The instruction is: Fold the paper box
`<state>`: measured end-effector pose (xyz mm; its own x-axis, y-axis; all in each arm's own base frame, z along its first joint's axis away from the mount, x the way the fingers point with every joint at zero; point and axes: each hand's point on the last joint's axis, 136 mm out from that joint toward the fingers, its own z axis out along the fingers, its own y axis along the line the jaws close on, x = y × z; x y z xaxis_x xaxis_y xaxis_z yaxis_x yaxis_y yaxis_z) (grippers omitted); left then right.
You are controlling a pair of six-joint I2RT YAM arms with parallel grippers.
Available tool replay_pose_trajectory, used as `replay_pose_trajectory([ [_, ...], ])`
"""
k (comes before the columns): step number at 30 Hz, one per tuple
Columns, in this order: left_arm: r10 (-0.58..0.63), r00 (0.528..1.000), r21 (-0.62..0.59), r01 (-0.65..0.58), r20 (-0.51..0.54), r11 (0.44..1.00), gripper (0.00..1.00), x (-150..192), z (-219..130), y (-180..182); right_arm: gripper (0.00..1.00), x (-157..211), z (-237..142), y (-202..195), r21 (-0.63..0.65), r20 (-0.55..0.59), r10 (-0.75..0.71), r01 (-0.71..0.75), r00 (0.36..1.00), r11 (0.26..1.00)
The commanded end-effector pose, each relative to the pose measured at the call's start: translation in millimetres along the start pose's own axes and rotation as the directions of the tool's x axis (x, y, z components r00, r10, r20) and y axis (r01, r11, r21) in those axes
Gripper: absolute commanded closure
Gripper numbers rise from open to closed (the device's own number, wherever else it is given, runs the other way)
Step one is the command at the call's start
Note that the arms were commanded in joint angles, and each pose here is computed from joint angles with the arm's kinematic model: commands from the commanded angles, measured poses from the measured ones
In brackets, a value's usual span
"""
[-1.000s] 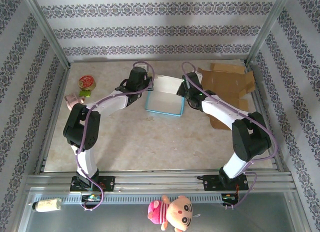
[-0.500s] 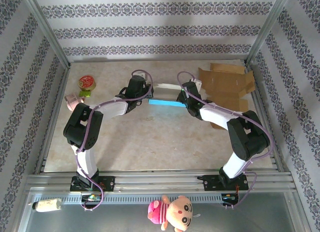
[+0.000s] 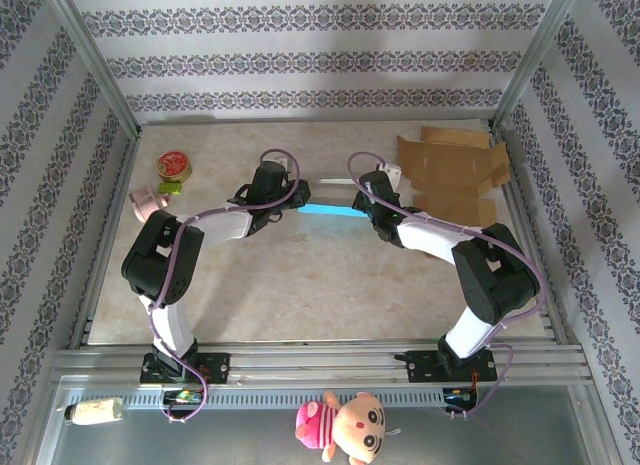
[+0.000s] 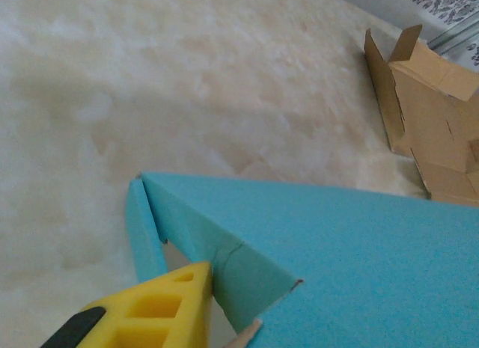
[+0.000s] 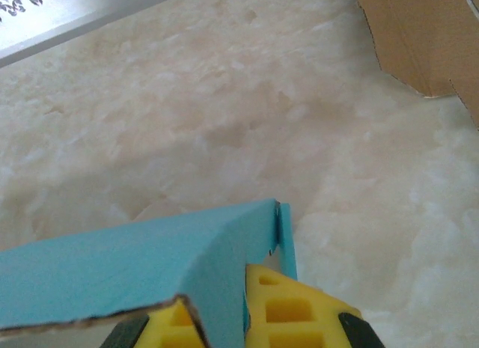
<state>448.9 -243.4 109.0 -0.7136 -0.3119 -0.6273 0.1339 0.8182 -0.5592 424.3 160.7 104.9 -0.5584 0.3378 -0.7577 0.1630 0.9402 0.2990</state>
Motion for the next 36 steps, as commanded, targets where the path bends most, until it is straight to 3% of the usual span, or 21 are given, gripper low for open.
replay_pose_trajectory([
  [1,-0.044,0.997,0.065,0.048,-0.067,0.997,0.76,21.3,-11.5,-14.9,0.96,27.0,-4.0,3.3,-0.031,-0.059,-0.07,0.068,0.996,0.997],
  [16,-0.019,0.999,0.014,0.019,-0.044,1.0,0.64,33.2,-37.8,0.8,0.74,40.9,-25.5,2.6,-0.069,-0.04,-0.158,0.155,0.987,0.986],
  [24,-0.018,0.999,0.025,0.019,-0.034,1.0,0.62,41.9,-64.3,-8.0,0.55,40.9,-55.2,2.5,-0.128,-0.052,-0.151,0.144,0.987,0.981],
  [30,0.044,0.995,0.035,-0.047,0.09,0.998,0.6,-0.6,-122.1,-40.5,0.52,7.1,-113.3,6.8,-0.207,-0.001,-0.082,0.08,0.997,0.975],
  [34,0.119,0.985,-0.13,-0.102,0.127,0.986,0.54,-44.8,-144.4,-35.5,0.48,-24.9,-127.8,9.3,-0.237,-0.023,-0.022,0.016,0.999,0.971],
  [36,0.105,0.992,-0.177,-0.091,0.073,0.98,0.51,-58.6,-136.6,-23.3,0.48,-40.4,-121.6,10.3,-0.22,-0.094,0.018,-0.038,0.995,0.975],
])
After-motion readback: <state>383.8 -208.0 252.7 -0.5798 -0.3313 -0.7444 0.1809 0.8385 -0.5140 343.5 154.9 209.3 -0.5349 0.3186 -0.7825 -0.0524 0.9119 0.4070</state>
